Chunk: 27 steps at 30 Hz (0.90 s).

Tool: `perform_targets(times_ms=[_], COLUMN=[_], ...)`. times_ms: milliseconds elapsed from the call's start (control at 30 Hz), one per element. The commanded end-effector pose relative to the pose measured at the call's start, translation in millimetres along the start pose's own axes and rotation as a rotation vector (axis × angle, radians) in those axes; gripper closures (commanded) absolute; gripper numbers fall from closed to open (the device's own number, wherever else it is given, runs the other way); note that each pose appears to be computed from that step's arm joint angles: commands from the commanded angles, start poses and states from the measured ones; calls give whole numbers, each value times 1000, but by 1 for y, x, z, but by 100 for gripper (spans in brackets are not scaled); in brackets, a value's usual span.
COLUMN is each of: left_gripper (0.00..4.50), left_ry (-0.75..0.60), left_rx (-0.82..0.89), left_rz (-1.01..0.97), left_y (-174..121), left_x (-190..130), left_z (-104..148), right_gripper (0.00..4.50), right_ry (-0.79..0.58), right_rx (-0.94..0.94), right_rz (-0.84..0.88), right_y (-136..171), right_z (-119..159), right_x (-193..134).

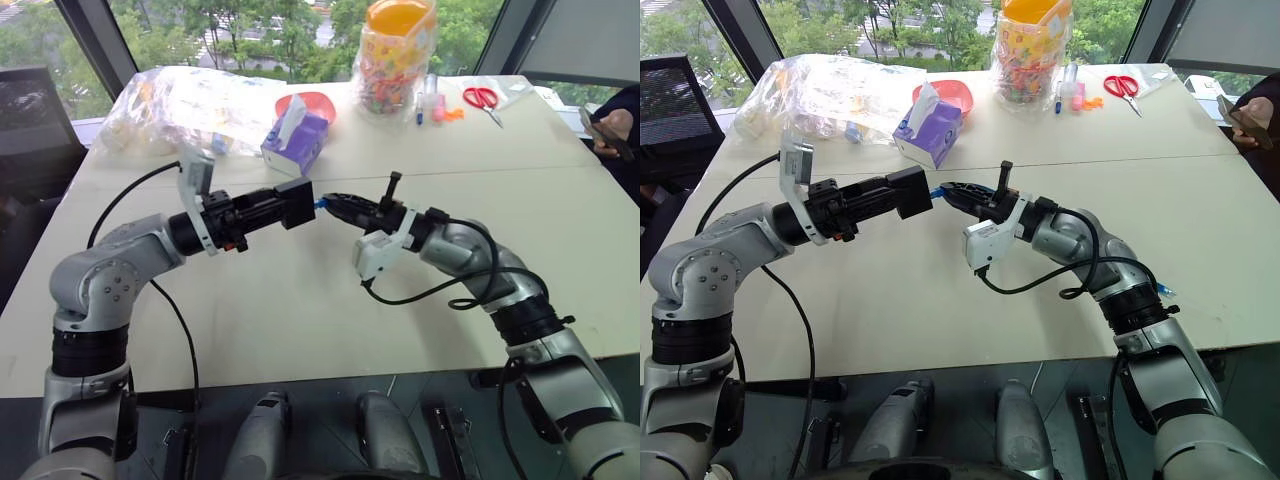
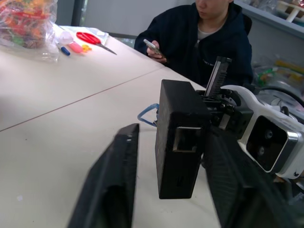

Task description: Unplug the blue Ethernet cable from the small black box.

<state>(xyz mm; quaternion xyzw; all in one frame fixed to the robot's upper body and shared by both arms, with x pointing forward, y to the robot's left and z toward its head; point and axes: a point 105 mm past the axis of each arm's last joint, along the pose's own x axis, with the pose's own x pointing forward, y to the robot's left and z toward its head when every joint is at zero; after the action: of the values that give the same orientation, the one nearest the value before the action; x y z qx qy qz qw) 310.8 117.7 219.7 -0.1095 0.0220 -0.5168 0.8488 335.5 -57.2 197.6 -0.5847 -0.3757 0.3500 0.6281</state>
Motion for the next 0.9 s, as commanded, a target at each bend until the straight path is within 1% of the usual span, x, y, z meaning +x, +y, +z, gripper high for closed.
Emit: perform_targets(times_ms=[33, 167, 300, 333, 367, 433, 500, 533, 633, 700, 800, 833, 900], left_gripper=[402, 402, 402, 402, 402, 402, 402, 402, 402, 402, 402, 402, 402], left_ry=[8, 38, 52, 55, 44, 28, 55, 70, 89, 94, 62, 44, 33], left_rx=[25, 22, 21, 23, 36, 52, 59, 61, 65, 78, 78, 69, 69], left_rz=[-47, -33, -36, -34, -36, -43, -63, -72, -87, -105, -144, -154, -168], left_y=[-11, -8, -7, -6, -5, -5, -7, -7, -8, -9, -12, -13, -15], left_x=[1, -1, -5, -6, -8, -11, -19, -23, -29, -33, -36, -36, -36], left_z=[1, -4, -6, -6, -3, 0, -2, -4, -5, -3, 6, 10, 14], right_gripper=[450, 450, 450, 370, 349, 252, 155, 155, 155, 155, 155, 155, 155], right_ry=[-48, -61, -90, -97, -84, -83, -102, -107, -124, -137, -203, -225, -252], right_rx=[-33, -29, 28, 46, 125, 245, 378, 457, 594, 740, 1068, 1149, 1251], right_rz=[-44, -48, -28, -25, 16, 93, 148, 180, 252, 325, 482, 524, 572], right_y=[-15, -19, -22, -23, -21, -15, -21, -24, -29, -32, -32, -31, -31], right_z=[11, 13, 16, 16, 14, 13, 14, 13, 15, 16, 24, 28, 32], right_x=[0, 0, -2, -2, -2, -4, -6, -7, -10, -15, -16, -16, -13])
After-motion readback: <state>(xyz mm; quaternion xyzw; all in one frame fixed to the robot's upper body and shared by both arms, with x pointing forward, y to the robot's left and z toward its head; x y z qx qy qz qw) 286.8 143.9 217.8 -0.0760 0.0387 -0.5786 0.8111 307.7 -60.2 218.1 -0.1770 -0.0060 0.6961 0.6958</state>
